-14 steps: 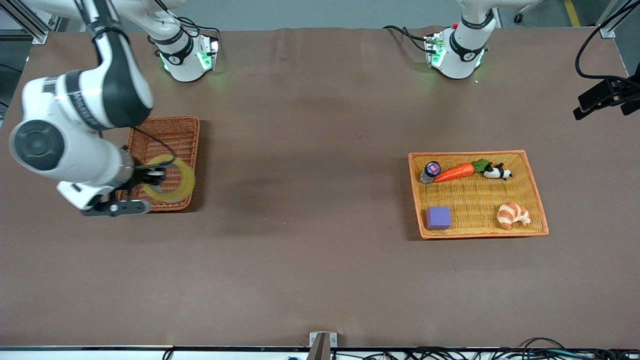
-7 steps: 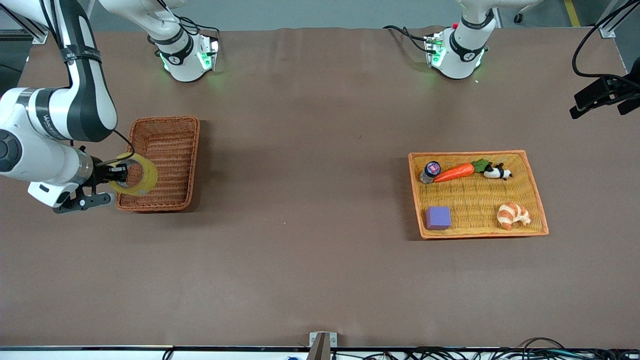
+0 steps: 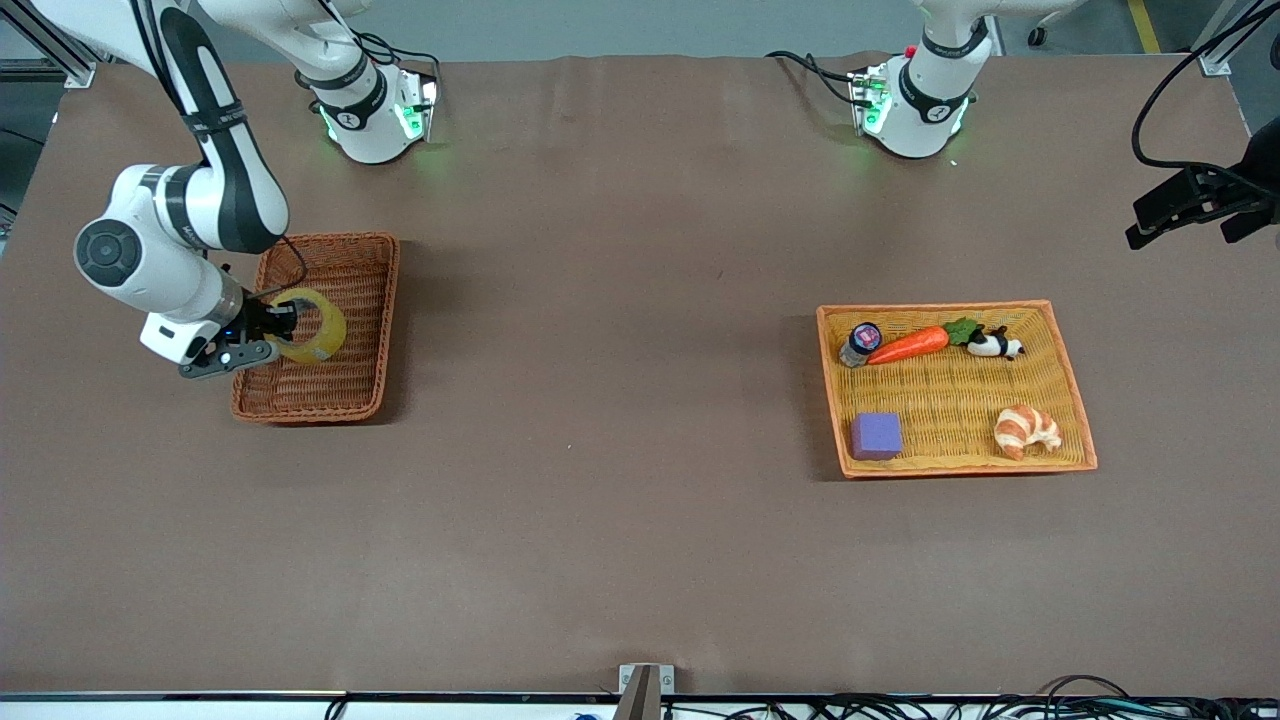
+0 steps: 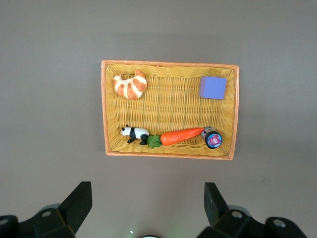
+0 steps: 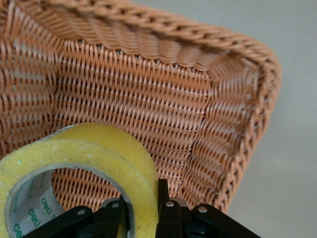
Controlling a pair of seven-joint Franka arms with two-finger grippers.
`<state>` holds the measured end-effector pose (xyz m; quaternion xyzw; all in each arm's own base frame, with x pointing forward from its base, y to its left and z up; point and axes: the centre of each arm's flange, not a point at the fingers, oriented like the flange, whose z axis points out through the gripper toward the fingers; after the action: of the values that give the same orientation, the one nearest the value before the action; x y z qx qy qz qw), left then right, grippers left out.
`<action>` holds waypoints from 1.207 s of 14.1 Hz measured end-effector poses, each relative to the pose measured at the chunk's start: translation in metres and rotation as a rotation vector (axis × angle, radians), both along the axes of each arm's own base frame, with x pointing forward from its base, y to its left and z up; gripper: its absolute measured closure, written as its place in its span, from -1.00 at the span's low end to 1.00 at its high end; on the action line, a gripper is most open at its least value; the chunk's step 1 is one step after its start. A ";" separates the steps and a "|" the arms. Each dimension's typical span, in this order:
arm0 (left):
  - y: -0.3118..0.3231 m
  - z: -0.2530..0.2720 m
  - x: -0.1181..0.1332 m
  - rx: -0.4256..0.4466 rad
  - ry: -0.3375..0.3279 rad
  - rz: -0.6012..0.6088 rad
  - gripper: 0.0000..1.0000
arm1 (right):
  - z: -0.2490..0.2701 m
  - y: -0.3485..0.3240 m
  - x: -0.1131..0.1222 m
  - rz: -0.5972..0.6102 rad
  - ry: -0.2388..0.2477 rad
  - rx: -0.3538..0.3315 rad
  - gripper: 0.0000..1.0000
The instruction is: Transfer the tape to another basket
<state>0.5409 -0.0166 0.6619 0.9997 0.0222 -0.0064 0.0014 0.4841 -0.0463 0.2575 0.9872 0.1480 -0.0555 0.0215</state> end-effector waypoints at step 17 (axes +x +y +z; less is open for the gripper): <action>0.001 0.000 0.000 0.001 0.000 0.002 -1.00 | -0.008 0.002 -0.013 0.004 -0.036 0.005 -0.81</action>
<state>0.5410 -0.0155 0.6617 0.9997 0.0232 -0.0066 0.0011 0.4707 -0.0439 0.2490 0.9878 0.1497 -0.0373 0.0219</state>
